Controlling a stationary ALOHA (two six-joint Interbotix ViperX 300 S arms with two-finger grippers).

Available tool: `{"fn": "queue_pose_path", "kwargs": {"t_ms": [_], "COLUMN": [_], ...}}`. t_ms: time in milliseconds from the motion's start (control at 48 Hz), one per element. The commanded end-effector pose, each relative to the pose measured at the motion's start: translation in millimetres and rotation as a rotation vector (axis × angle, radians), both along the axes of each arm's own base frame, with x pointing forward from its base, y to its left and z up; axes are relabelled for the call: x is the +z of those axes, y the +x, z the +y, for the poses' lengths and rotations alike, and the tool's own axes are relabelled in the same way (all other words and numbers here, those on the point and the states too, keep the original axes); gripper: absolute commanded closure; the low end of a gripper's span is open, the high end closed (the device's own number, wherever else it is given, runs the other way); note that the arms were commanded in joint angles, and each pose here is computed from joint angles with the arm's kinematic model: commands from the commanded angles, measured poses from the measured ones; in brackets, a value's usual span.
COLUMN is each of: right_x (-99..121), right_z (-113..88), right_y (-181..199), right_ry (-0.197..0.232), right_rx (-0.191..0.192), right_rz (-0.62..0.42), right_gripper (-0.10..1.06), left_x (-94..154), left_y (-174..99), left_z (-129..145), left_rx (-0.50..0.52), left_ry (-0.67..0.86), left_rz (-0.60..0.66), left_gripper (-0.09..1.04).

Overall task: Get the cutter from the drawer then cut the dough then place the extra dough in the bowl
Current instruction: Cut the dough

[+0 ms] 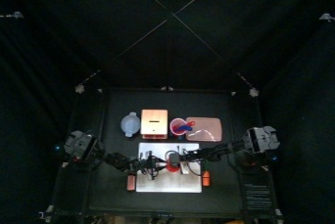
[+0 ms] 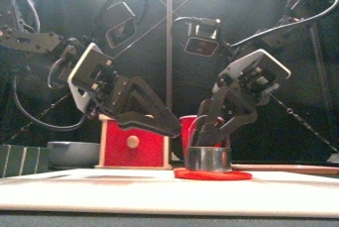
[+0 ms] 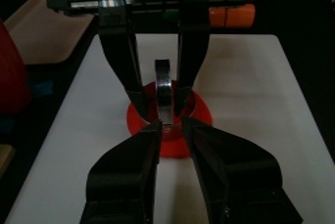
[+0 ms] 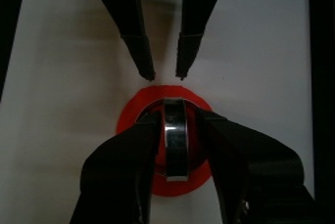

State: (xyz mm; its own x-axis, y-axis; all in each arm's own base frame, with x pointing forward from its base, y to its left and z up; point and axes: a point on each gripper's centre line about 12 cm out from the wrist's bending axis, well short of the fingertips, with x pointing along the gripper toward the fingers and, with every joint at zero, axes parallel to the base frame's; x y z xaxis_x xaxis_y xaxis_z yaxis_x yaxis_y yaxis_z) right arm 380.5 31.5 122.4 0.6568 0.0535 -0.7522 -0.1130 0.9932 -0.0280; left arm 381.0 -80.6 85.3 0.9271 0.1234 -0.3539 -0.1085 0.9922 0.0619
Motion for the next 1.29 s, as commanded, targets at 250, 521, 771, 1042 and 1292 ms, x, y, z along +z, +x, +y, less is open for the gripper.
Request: {"fn": "queue_pose_path", "kwargs": {"t_ms": [250, 521, 771, 1042, 1292], "right_x": [33.9, 37.7, 40.0, 45.9, 45.3], "right_z": [-1.8, 0.3, 1.1, 1.4, 2.4], "right_y": [2.6, -1.2, 0.3, 5.0, 4.8], "right_ry": [-0.004, 0.001, 0.000, -0.003, -0.010], "right_rx": [-0.006, -0.007, -0.005, -0.004, 0.002], "right_rz": [0.027, 0.055, 0.055, 0.075, 0.101], "right_gripper": [0.22, 0.22, 0.22, 0.22, 0.23], "left_x": [-3.7, -14.3, -17.2, -19.1, -19.8], "left_y": [12.0, 17.0, 18.9, 17.7, 17.2], "left_z": [10.4, 21.4, 20.1, 19.6, 20.2], "left_rx": [0.031, 0.070, 0.060, 0.057, 0.059], "left_ry": [-0.013, -0.044, -0.057, -0.063, -0.065], "left_rz": [0.016, 0.079, 0.113, 0.129, 0.133], "left_gripper": [0.28, 0.28, 0.39, 0.44, 0.44]}}
